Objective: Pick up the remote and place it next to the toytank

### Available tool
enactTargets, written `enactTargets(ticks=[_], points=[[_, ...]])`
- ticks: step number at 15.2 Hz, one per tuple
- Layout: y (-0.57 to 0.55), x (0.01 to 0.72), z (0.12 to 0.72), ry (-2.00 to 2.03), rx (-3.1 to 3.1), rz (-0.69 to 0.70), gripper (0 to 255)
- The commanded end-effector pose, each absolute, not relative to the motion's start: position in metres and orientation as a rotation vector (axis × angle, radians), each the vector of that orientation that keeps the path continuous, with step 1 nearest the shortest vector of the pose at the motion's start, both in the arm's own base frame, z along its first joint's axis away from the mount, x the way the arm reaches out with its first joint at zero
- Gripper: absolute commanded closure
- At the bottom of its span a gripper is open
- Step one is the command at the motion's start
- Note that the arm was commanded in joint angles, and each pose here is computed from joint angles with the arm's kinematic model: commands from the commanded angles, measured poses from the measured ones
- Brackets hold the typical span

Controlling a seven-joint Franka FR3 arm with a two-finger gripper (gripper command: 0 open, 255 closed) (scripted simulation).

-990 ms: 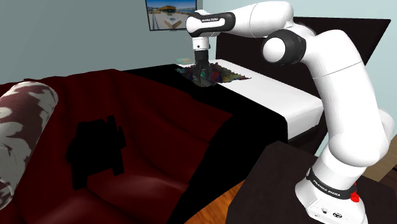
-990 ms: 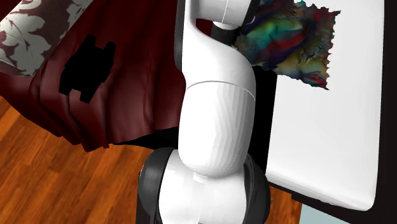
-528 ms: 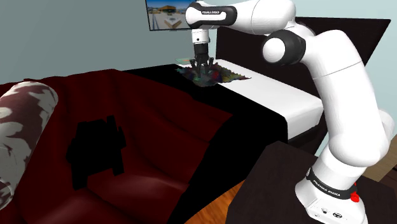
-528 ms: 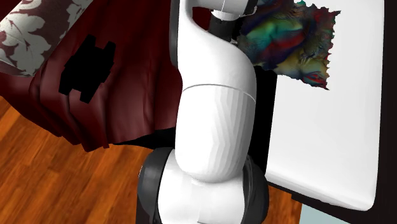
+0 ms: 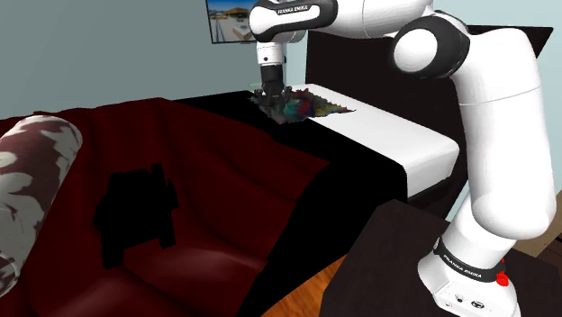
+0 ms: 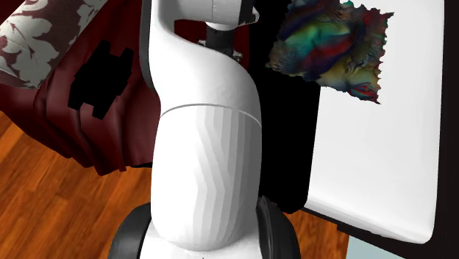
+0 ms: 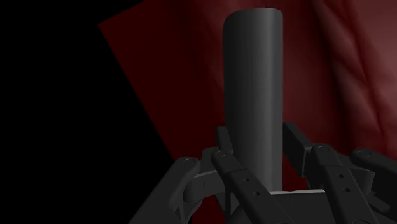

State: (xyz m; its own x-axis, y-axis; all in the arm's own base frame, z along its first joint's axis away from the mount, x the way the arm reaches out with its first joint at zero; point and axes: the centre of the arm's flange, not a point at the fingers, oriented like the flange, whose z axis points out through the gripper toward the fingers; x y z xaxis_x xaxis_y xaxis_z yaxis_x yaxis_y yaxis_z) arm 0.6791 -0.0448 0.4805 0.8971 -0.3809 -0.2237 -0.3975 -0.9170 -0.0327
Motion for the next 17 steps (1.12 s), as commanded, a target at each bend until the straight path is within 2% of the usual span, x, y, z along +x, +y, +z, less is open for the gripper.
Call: enactTargets(ticks=[1,17], points=[[-0.017,0.674,0.480,0.615,-2.984,0.328,255],[0.191,0.634,0.480,0.615,-2.984,0.328,255]])
